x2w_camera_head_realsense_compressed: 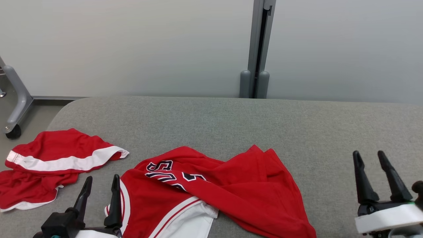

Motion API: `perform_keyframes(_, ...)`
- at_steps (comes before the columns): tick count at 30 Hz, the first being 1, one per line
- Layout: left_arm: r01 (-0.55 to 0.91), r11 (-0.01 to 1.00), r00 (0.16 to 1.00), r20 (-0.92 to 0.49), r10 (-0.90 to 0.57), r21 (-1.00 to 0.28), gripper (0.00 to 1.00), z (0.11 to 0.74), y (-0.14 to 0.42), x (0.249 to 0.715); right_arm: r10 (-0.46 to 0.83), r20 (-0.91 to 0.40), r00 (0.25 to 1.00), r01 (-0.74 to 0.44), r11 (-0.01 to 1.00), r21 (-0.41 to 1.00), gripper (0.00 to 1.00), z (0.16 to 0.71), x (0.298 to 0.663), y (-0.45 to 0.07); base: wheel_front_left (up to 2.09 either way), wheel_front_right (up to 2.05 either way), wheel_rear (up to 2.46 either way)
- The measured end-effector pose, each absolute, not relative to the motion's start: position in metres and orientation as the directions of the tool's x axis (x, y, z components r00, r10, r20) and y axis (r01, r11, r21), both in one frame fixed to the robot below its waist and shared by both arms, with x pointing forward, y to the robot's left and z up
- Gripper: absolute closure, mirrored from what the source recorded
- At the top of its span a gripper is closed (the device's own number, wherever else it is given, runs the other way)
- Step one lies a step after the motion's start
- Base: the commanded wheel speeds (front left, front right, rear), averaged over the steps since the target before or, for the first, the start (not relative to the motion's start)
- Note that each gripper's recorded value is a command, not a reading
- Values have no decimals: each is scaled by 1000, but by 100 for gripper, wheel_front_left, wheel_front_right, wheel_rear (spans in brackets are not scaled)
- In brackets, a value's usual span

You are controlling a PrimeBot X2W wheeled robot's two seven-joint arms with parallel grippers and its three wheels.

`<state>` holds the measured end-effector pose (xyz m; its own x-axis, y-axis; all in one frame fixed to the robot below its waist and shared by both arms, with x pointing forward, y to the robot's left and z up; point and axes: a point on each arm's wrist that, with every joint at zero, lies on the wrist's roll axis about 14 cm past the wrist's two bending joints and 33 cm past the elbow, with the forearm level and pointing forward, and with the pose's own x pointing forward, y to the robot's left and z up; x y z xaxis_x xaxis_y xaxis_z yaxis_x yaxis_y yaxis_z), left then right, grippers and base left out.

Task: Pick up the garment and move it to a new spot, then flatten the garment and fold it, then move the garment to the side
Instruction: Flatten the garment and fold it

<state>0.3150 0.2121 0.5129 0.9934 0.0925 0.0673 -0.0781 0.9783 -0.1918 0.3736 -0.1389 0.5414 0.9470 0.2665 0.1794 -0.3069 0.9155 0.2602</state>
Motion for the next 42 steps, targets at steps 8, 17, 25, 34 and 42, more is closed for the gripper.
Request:
perform_keyframes(8, -109, 981, 983, 126, 130, -163, 0, 527, 221, 312, 161, 217, 963, -212, 948, 237, 0, 550, 371, -163, 0, 0, 0)
perform_keyframes(17, -122, 979, 977, 152, 148, -166, 0, 532, 221, 309, 192, 121, 974, -216, 945, 244, 0, 518, 367, -151, 0, 0, 0)
perform_keyframes(25, -116, 979, 977, 157, 142, -165, 0, 532, 219, 310, 198, 130, 972, -225, 943, 244, 0, 522, 368, -150, 0, 0, 0)
perform_keyframes(34, -106, 981, 978, 159, 133, -164, 0, 531, 215, 311, 208, 127, 970, -233, 941, 243, 0, 521, 368, -148, 0, 0, 0)
perform_keyframes(42, -72, 983, 990, 112, 92, -168, 0, 518, 204, 309, 236, 119, 964, -261, 923, 282, 0, 519, 367, -137, 0, 0, 0)
